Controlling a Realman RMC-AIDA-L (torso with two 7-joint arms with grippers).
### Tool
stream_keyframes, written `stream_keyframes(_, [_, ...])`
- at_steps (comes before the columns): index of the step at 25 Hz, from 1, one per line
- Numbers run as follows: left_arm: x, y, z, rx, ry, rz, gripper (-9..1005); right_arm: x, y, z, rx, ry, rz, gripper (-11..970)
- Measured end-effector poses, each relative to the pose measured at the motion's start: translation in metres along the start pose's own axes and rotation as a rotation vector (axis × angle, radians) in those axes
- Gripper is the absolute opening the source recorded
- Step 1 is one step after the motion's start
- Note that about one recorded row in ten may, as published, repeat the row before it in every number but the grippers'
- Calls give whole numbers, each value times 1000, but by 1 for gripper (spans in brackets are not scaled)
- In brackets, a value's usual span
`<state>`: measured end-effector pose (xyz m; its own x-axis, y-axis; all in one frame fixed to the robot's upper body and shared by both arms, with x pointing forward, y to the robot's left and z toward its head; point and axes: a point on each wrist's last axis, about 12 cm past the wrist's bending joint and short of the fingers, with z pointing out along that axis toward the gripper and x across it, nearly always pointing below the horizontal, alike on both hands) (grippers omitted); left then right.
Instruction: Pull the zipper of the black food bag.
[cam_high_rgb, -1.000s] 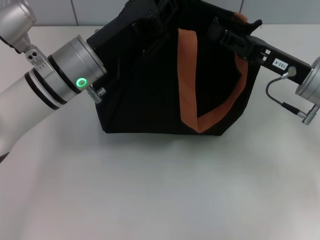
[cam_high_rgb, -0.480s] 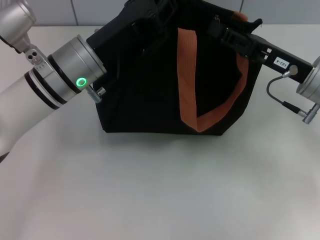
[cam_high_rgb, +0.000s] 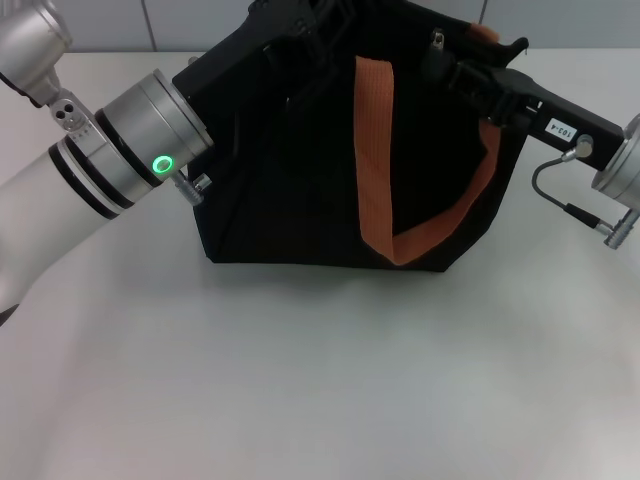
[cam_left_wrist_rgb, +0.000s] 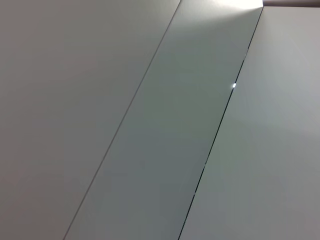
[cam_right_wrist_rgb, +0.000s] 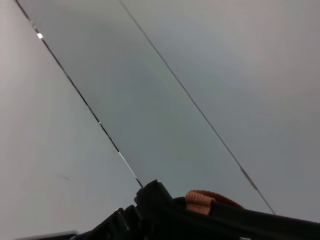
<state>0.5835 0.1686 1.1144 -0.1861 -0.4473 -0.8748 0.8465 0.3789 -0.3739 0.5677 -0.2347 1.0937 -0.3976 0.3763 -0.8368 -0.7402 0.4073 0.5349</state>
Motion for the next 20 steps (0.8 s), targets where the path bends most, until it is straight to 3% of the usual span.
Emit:
stream_keyframes(4, [0,0,0,1,-1,0,64,1,1,0,-4,-15,12,154])
stream_keyframes(6, [0,0,0,1,-1,0,65,1,2,-1,-11,-22,16,-2])
stream_keyframes(20, [0,-1,-1,1,-3,-3,67,2,-2,-6,27,-36,87,-1])
